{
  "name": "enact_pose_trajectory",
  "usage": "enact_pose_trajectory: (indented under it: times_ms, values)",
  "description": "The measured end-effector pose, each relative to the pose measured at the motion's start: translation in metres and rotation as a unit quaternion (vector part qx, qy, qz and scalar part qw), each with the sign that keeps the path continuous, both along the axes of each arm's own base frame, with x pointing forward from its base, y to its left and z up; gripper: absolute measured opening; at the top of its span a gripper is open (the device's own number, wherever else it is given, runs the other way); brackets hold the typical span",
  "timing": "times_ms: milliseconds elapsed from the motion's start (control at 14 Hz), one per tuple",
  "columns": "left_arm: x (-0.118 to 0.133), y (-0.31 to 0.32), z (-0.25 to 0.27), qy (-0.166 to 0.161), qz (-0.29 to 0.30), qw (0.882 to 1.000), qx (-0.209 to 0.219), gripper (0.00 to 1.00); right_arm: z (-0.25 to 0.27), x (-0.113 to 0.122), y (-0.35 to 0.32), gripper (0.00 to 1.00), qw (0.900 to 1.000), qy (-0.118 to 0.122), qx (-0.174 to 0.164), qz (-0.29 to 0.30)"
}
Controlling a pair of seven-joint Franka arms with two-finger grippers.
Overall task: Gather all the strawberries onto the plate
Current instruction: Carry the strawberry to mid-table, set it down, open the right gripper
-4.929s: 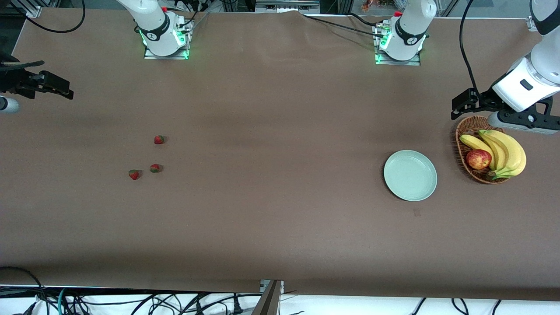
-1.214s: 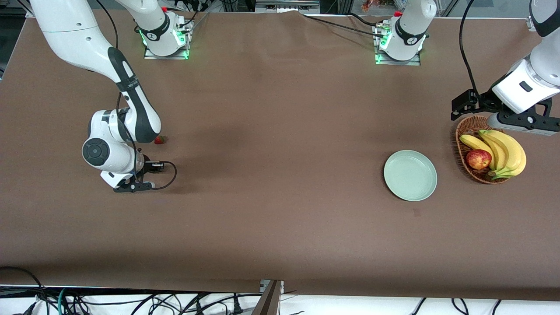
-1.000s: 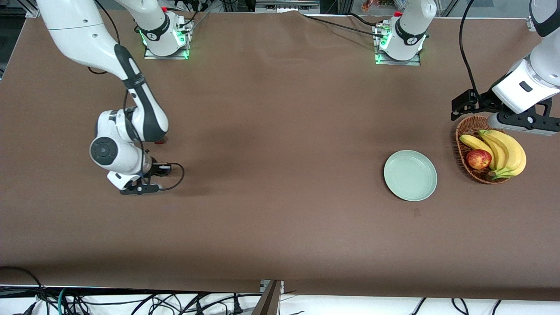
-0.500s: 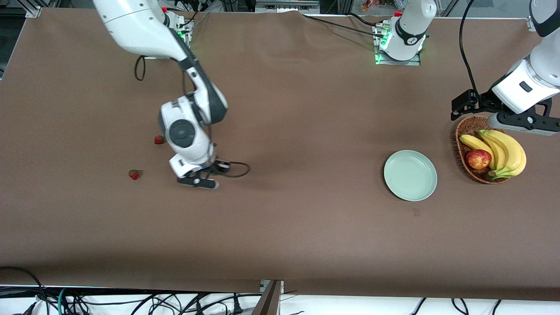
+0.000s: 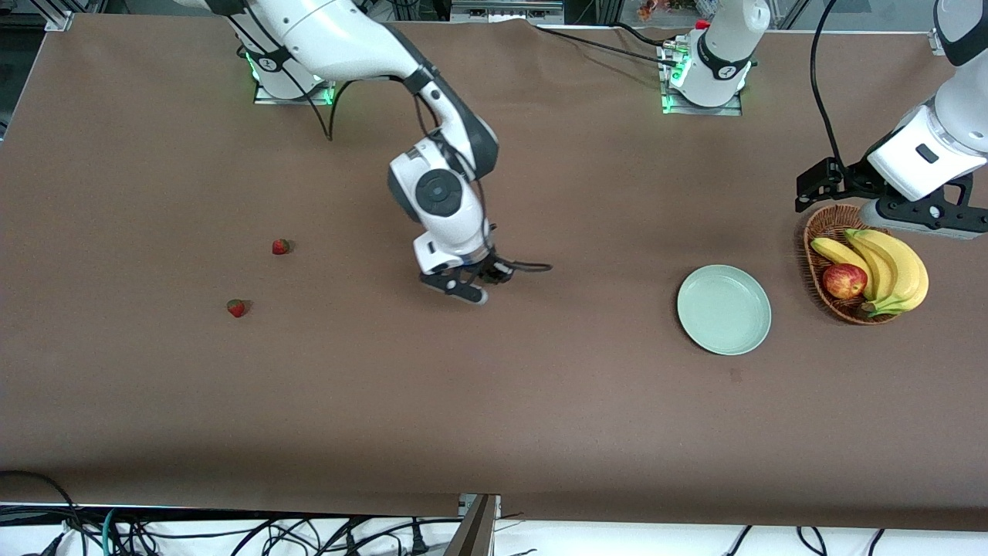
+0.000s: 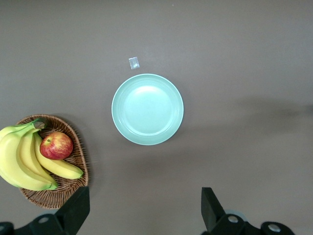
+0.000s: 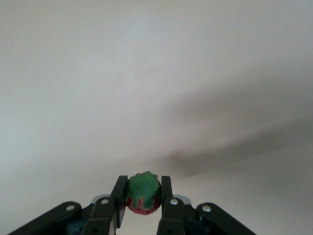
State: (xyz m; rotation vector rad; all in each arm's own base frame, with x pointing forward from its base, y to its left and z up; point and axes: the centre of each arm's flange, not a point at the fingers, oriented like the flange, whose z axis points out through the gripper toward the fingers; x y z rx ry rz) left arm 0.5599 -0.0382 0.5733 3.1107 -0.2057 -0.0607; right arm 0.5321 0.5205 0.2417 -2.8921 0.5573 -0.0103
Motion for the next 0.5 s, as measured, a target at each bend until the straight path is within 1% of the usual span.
enact_pose_trajectory:
  times_ms: [143, 357, 500]
  values:
    - [-0.002, 0.0, -0.002, 0.009, 0.0, 1.0, 0.0, 1.0, -0.015, -0.025, 0.035, 0.31, 1.0, -0.014, 0.014, 0.015]
    - [-0.002, 0.002, -0.004, 0.013, 0.001, 1.0, 0.001, 1.0, -0.046, -0.057, 0.068, 0.31, 0.999, -0.032, 0.035, 0.015]
    - [-0.001, 0.003, -0.005, 0.015, 0.002, 1.0, 0.001, 1.0, -0.059, -0.068, 0.077, 0.31, 0.998, -0.035, 0.038, 0.018]
